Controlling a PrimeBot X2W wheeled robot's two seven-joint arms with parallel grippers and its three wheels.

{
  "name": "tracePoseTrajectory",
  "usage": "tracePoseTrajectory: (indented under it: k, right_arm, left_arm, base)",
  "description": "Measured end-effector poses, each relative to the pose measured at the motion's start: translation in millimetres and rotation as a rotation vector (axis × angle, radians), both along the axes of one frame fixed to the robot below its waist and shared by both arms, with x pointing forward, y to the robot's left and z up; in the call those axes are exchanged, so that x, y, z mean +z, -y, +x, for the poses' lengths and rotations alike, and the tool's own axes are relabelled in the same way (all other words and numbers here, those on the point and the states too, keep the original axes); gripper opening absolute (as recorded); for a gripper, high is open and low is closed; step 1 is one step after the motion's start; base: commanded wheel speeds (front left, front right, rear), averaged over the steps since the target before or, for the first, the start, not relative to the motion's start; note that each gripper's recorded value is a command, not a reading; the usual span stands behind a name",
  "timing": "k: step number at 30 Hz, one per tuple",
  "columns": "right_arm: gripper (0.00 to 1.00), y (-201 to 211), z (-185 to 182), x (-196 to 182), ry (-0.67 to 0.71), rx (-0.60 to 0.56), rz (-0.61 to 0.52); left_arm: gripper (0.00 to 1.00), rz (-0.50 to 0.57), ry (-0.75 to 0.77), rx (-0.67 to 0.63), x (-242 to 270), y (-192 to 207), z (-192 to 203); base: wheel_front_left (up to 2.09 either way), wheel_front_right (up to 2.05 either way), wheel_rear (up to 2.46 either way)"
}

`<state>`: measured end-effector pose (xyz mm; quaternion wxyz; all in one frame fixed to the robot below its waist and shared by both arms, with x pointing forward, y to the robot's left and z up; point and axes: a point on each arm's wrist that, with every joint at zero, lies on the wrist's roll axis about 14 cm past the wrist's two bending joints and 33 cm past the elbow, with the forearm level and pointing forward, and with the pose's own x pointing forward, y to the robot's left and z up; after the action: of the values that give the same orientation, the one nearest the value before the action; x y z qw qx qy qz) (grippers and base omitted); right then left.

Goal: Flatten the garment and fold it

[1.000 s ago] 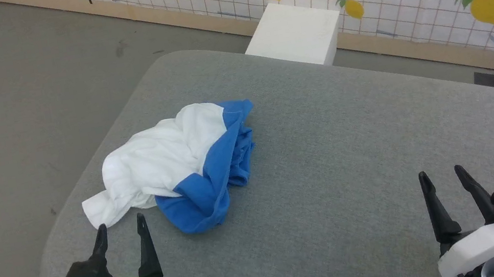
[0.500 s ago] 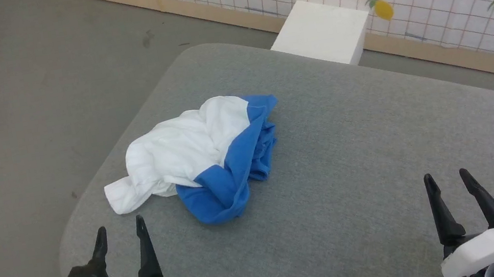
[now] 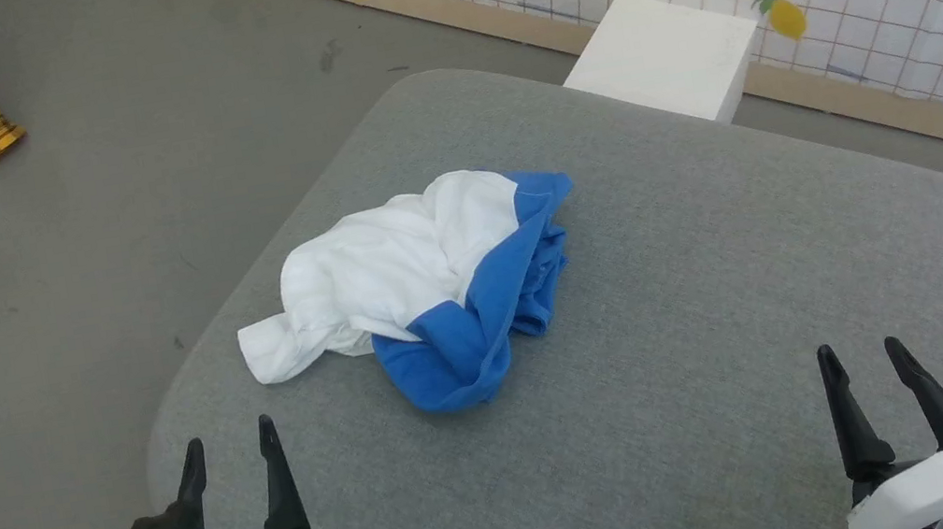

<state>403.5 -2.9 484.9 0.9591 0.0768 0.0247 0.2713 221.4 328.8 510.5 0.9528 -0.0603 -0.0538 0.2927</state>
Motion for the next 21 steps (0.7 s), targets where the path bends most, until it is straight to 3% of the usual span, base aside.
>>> tracePoseTrajectory:
  k: [21]
  right_arm:
    - [1.0, -3, 2, -10, -0.019, 0.003, 0.007]
  left_arm:
    - [1.0, 0.016, -0.036, 0.011, -9, -2, -6]
  base:
    - [0.0, 0.0, 0.0]
